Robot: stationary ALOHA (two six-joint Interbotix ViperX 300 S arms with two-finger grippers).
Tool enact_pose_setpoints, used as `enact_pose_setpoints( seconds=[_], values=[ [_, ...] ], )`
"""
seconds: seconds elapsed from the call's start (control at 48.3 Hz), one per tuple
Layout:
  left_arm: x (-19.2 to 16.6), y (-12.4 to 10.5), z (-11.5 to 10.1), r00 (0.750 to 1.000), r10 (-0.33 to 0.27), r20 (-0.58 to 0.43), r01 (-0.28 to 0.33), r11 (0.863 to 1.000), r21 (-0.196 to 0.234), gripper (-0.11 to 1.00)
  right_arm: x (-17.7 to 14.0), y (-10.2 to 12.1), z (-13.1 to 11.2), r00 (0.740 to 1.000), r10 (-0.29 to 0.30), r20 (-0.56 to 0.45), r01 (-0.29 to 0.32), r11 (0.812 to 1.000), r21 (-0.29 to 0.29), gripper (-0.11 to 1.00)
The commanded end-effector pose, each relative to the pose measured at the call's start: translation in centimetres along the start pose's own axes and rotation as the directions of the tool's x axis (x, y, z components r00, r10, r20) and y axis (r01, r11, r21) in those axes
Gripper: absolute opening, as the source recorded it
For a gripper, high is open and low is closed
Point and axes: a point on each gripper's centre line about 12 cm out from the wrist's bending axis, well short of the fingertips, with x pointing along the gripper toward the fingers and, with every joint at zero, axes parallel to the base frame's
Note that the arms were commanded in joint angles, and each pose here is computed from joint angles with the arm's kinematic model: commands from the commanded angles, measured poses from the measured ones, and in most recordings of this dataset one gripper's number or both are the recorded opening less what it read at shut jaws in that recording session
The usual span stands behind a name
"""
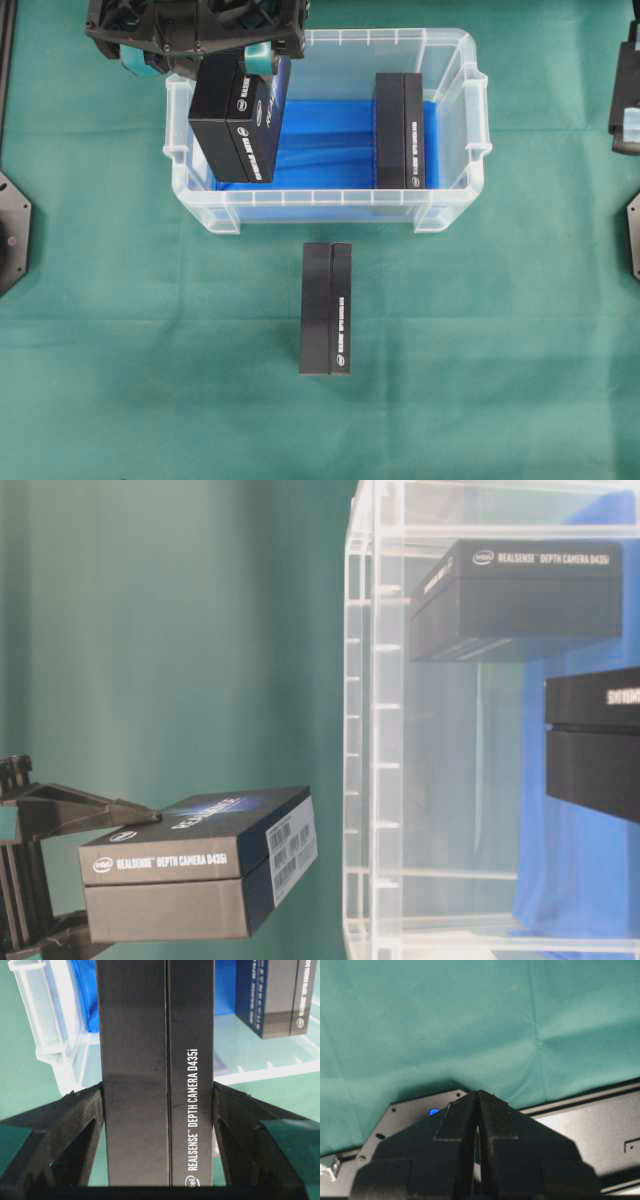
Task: Take the box out of the case with the left arm.
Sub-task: 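Carry the held box forward-left over the case's front edge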
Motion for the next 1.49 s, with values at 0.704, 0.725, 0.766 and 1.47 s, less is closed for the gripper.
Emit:
enact_pose_setpoints(
  seconds=[0.704,0.725,0.766,1.47],
  values=[
    [-2.5,-0.1,-1.6,0.997,-0.070,0.010,0.070,0.997,0.016,0.61,-0.3,-0.1,0.1,1.000,0.000,0.012,0.000,1.000,0.003,0.02],
    [-2.6,-0.2,-1.9,0.998,-0.070,0.006,0.070,0.997,0.019,0.61,-0.3,-0.1,0.1,1.000,0.002,0.013,-0.002,1.000,0.003,0.02],
    [-2.6,-0.3,-2.4,0.997,-0.073,0.004,0.073,0.997,0.018,0.61,-0.3,-0.1,0.2,1.000,0.000,0.012,0.000,1.000,0.002,0.02],
    [-3.2,-0.2,-13.6,0.993,-0.070,-0.091,0.070,0.998,-0.003,0.61,-0.3,0.0,0.2,1.000,0.003,0.016,-0.003,1.000,0.002,0.02]
  ],
)
